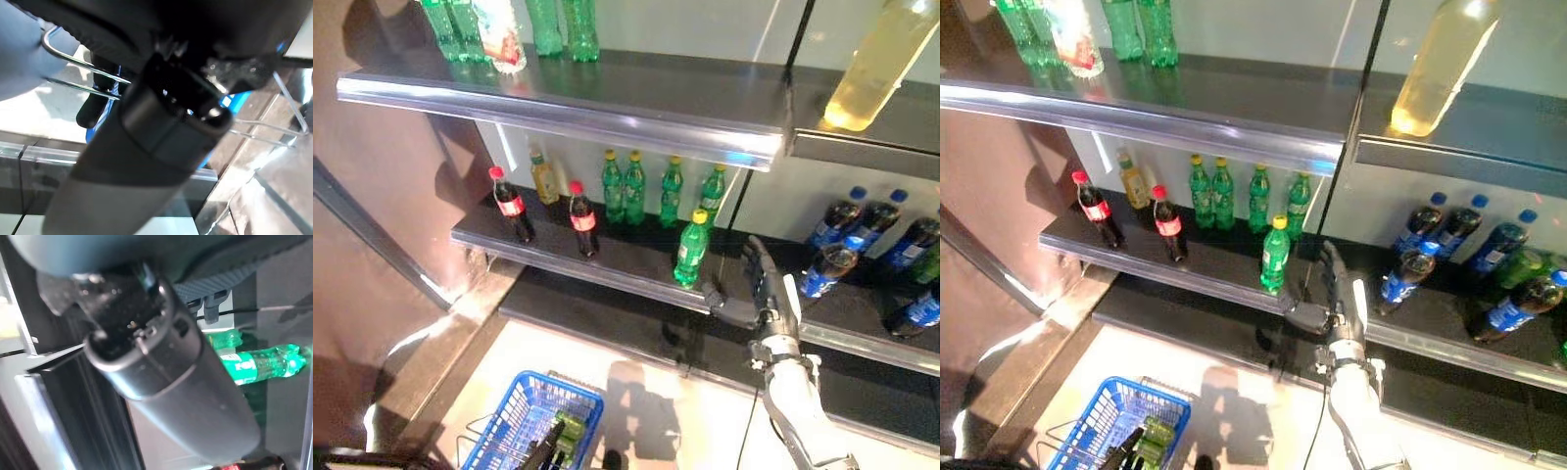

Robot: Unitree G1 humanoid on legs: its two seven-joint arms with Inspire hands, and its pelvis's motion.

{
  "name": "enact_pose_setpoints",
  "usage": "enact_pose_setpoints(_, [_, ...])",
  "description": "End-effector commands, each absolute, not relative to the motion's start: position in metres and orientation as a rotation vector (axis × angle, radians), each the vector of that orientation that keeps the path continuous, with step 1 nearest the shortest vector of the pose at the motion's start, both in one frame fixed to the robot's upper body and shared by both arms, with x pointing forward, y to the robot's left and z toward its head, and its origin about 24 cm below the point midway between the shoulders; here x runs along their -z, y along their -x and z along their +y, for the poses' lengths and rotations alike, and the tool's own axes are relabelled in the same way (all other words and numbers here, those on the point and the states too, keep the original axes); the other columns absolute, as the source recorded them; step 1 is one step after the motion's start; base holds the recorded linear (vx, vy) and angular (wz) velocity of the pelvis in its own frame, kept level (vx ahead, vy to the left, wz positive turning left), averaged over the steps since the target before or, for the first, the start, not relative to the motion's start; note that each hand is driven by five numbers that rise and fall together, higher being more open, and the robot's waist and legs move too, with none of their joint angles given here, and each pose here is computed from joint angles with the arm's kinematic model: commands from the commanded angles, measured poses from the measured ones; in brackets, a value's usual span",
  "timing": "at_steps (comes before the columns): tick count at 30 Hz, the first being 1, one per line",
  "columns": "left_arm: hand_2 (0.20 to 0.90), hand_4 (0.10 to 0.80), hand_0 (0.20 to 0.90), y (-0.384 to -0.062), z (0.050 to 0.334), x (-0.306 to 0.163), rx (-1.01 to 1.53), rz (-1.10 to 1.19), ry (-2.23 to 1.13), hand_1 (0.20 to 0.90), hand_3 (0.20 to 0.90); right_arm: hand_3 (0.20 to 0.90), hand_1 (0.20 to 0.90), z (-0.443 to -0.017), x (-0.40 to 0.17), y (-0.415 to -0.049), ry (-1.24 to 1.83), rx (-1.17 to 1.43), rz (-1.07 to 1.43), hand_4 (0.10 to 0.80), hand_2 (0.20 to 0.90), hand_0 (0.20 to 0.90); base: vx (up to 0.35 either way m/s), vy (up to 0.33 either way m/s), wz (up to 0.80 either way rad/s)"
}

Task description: Pick up the drink and place into the basket.

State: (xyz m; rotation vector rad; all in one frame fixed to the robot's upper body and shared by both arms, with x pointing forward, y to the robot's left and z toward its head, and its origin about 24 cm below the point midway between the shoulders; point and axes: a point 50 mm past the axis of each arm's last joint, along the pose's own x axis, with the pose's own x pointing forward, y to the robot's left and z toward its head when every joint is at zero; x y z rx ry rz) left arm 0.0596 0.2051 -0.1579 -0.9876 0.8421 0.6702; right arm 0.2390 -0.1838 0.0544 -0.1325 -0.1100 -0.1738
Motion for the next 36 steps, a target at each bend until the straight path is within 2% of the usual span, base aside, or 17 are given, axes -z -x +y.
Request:
enact_pose_setpoints(1, [0.300,0.100,0.300,-0.077,0.155,0.156,-0.397,0.848,1.068,0.300,0.200,0.900,0.900,-0.181,-0.128,-0.261,0.120,0.190,-0.476,0.800,0.900,0.900,-0.111,0.117,0.15])
enact_pose_setpoints(7, [0.300,0.100,0.300,-0.111,0.154,0.145,-0.305,0.745,1.082,0.300,0.200,0.900,0.900,-0.173,-0.158,-0.280,0.100,0.251,-0.600,0.800,0.900,0.900,-0.101,0.033,0.06])
enact_pose_setpoints(16, [0.300,0.100,0.300,-0.160,0.151,0.121,-0.176,0.598,1.089,0.300,0.200,0.900,0.900,-0.169,-0.211,-0.304,0.035,0.478,-0.751,0.800,0.900,0.900,-0.106,0.000,-0.02])
enact_pose_setpoints(22, [0.300,0.100,0.300,-0.174,0.147,0.112,-0.161,0.553,1.102,0.300,0.200,0.900,0.900,-0.176,-0.233,-0.308,-0.037,0.607,-0.795,0.800,0.900,0.900,-0.075,0.025,-0.15])
enact_pose_setpoints(36, [0.300,0.100,0.300,-0.188,0.146,0.103,-0.138,0.529,1.104,0.300,0.200,0.900,0.900,-0.183,-0.284,-0.315,-0.091,0.658,-0.870,0.800,0.900,0.900,-0.011,0.018,-0.08])
